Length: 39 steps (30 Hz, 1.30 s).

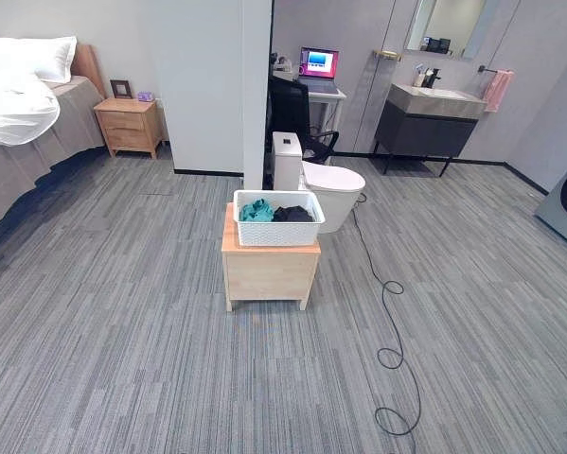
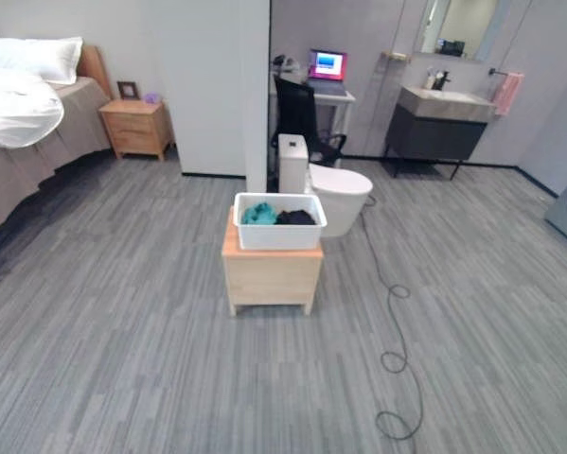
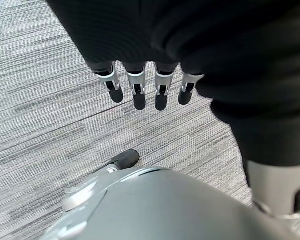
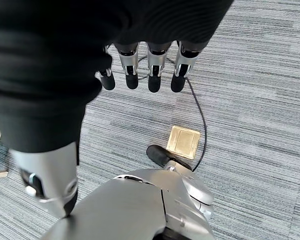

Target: Grab the laundry basket,head to the washer,open it,put in the laundry and shut it.

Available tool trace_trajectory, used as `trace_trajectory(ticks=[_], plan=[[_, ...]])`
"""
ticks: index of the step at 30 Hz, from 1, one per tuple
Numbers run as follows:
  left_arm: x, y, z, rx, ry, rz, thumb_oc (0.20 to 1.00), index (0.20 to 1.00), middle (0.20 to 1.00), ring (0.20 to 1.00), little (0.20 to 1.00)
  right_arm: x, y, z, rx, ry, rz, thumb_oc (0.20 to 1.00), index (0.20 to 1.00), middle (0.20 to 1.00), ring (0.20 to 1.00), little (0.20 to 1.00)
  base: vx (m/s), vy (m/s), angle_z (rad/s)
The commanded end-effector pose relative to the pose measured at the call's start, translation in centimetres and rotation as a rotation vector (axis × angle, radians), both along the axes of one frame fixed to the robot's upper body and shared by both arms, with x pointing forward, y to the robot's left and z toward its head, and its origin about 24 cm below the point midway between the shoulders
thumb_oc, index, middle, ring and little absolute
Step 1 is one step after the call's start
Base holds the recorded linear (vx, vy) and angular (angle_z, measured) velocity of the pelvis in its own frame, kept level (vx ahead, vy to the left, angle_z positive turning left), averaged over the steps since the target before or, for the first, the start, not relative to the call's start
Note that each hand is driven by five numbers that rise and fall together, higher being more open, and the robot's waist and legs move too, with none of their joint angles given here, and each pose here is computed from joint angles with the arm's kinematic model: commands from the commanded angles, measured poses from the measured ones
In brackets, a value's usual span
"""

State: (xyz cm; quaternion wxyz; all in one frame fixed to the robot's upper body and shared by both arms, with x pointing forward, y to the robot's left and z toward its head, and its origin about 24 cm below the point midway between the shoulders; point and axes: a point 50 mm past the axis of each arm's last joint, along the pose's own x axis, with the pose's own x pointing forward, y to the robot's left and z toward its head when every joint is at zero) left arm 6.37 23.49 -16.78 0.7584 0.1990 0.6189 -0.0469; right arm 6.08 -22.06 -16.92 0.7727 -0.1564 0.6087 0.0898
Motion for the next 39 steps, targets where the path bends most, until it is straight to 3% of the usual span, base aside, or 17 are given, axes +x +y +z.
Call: trace_trajectory(ticks=[1,11,14,24,33,39], plan=[[3.2,-0.2,0.5,0.006,-0.062,0.023,1.000,1.000,1.000,1.000,1.000,3.0,0.7,0.5,0.020,-0.066,0.091,1.000,1.000,1.000,1.000,1.000,0.00,-0.197,0.11],[4.4,0.9,1.1,0.027,-0.127,0.091,1.000,1.000,1.000,1.000,1.000,6.7,-0.5,3.0,0.011,-0.265,0.175,1.000,1.000,1.000,1.000,1.000,0.08,-0.127,0.21],[5.0,0.5,1.2,0.031,-0.153,0.044,1.000,1.000,1.000,1.000,1.000,7.7,-0.7,3.5,-0.001,-0.310,0.178,1.000,1.000,1.000,1.000,1.000,0.36,0.100,-0.01],[4.4,1.7,1.4,0.065,-0.152,0.049,1.000,1.000,1.000,1.000,1.000,9.4,0.7,3.8,0.021,-0.341,0.214,1.000,1.000,1.000,1.000,1.000,0.41,0.243,-0.56],[7.1,1.7,2.3,0.055,-0.258,0.056,1.000,1.000,1.000,1.000,1.000,11.3,1.5,4.7,0.052,-0.403,0.205,1.000,1.000,1.000,1.000,1.000,0.32,0.308,-0.10],[8.0,1.4,2.5,0.054,-0.257,0.009,1.000,1.000,1.000,1.000,1.000,10.1,0.1,3.9,0.021,-0.362,0.115,1.000,1.000,1.000,1.000,1.000,0.34,0.140,0.53]])
